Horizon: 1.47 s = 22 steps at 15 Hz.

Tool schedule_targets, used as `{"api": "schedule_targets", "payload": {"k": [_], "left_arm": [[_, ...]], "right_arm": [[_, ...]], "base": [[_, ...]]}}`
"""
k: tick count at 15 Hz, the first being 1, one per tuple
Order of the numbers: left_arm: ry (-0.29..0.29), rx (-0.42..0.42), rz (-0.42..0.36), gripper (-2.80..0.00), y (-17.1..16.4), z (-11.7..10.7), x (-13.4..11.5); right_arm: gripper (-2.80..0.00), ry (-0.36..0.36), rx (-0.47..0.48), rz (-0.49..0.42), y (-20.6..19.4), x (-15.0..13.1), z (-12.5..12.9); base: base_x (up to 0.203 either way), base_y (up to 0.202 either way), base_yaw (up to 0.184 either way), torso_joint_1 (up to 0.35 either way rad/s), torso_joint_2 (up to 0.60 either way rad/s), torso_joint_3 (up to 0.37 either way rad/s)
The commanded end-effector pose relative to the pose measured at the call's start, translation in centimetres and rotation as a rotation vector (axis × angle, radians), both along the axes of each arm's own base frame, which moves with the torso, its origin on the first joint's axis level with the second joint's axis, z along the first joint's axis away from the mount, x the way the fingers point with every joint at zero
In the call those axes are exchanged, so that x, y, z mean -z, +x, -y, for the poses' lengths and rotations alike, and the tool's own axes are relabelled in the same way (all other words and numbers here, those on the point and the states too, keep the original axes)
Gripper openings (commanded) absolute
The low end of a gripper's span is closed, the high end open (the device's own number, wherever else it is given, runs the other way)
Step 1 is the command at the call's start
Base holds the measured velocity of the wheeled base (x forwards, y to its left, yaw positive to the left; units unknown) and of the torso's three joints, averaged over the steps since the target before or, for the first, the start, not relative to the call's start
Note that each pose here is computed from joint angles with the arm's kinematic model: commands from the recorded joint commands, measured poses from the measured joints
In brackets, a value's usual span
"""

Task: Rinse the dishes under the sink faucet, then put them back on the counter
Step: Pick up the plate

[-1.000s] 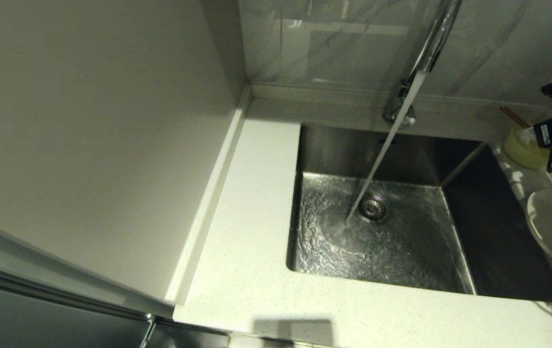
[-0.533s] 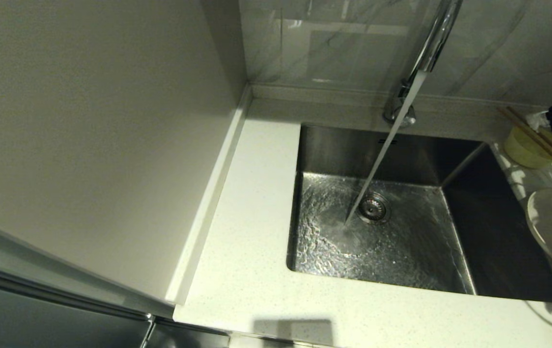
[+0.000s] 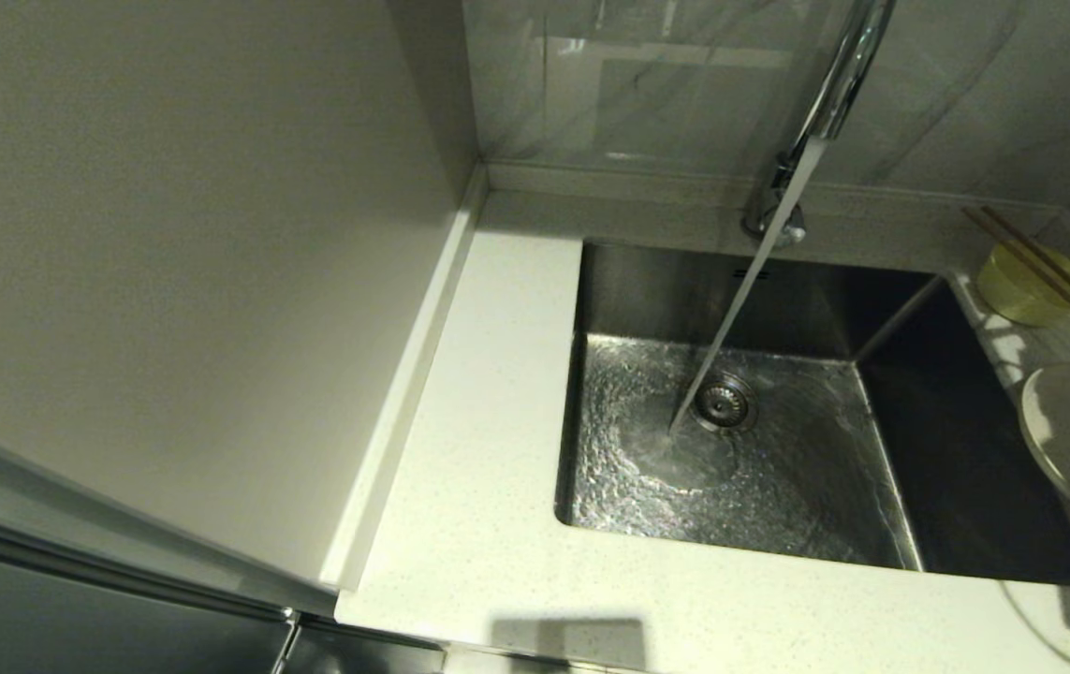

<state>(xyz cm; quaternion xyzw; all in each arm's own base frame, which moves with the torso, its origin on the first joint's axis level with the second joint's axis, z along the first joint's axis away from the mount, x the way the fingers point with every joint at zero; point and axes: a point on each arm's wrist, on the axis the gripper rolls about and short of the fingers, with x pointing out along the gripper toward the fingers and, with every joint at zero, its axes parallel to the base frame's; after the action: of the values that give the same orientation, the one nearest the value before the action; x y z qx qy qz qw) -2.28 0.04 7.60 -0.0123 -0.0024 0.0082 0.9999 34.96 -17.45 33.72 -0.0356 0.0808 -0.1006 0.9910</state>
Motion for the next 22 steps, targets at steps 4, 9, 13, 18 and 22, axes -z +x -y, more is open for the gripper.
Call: {"api": "schedule_targets", "payload": {"k": [4,9,13,18,22], "left_arm": [[0.0,0.0,0.001,-2.8,0.0,0.0,0.0],[0.0,0.0,0.001,-2.8,0.0,0.0,0.0],[0.0,0.0,0.001,-2.8,0.0,0.0,0.0],[0.0,0.0,0.001,-2.8,0.0,0.0,0.0],[0.0,0.0,0.001,-2.8,0.0,0.0,0.0]], "right_arm": [[-2.8,0.209,-0.06,-0.152,-8.3,-1.4,-4.5],[-2.8,0.233,-0.06,-0.471,-14.0,6.1,-5.9],[-2.8,0.247,-0.066,-0.602,-13.9,10.0,-4.9],[-2.8,0.291,-0.079,-0.549,-10.6,12.2,-5.8],[0.0,0.186,-0.025,-0.529,-9.0,10.9,-7.6]], "base": [[0.0,0.0,0.0,0.0,0.0,0.0],[0.0,0.0,0.0,0.0,0.0,0.0],[0.0,0.0,0.0,0.0,0.0,0.0],[0.0,0.0,0.0,0.0,0.0,0.0],[0.0,0.0,0.0,0.0,0.0,0.0]]}}
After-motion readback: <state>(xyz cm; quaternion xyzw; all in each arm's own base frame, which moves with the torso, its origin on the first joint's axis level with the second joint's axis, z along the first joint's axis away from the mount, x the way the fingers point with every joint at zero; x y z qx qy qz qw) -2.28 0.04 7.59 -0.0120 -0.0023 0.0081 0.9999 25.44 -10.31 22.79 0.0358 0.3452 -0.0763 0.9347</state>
